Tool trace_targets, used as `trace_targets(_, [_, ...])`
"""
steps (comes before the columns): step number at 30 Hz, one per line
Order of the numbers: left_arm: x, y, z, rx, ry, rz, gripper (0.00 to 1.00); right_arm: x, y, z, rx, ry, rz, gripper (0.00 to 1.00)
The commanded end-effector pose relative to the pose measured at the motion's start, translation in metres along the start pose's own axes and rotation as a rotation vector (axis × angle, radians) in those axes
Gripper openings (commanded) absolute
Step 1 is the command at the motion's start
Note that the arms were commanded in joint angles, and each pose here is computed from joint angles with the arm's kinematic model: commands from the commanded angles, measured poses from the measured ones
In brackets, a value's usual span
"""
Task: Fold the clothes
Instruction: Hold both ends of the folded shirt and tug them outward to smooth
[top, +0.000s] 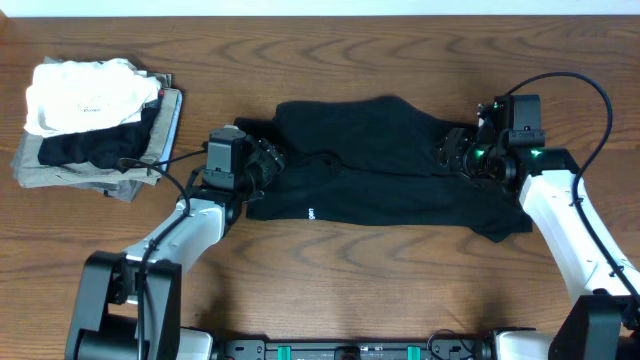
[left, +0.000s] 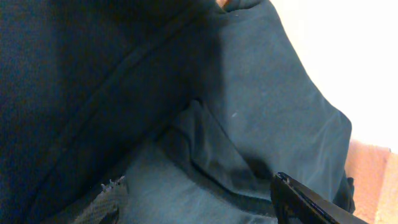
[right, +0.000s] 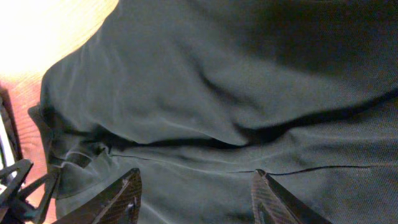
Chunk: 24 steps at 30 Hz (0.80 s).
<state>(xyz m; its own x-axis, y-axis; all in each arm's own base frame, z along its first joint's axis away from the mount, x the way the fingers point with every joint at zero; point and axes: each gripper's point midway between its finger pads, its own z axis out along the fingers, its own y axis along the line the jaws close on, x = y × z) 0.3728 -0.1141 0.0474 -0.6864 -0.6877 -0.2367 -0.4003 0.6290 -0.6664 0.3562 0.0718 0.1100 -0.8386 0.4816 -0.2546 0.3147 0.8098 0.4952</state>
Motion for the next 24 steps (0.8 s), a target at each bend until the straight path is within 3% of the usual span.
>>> trace_targets(1, [-0.002, -0.003, 0.004, 0.016, 0.004, -0.003, 0.74, 0.000, 0.003, -0.001, 0.000, -0.004, -0.026, 0.56])
trace_targets(10, [-0.001, 0.003, 0.013, 0.007, 0.010, -0.007, 0.70, -0.001, 0.003, -0.001, 0.000, -0.005, -0.026, 0.55])
trace_targets(15, [-0.003, 0.001, 0.016, 0.020, 0.001, -0.002, 0.38, -0.001, 0.003, -0.001, 0.000, -0.005, -0.026, 0.56])
trace_targets(18, [-0.006, -0.003, 0.016, 0.034, -0.009, 0.002, 0.29, -0.001, 0.003, -0.001, 0.000, -0.005, -0.026, 0.55])
trace_targets(22, [-0.009, -0.001, 0.016, 0.026, -0.026, 0.003, 0.09, -0.001, 0.003, -0.001, 0.000, -0.005, -0.026, 0.55])
trace_targets(24, [-0.009, -0.002, 0.016, 0.028, -0.028, 0.003, 0.06, -0.001, 0.003, -0.001, 0.000, -0.005, -0.026, 0.55])
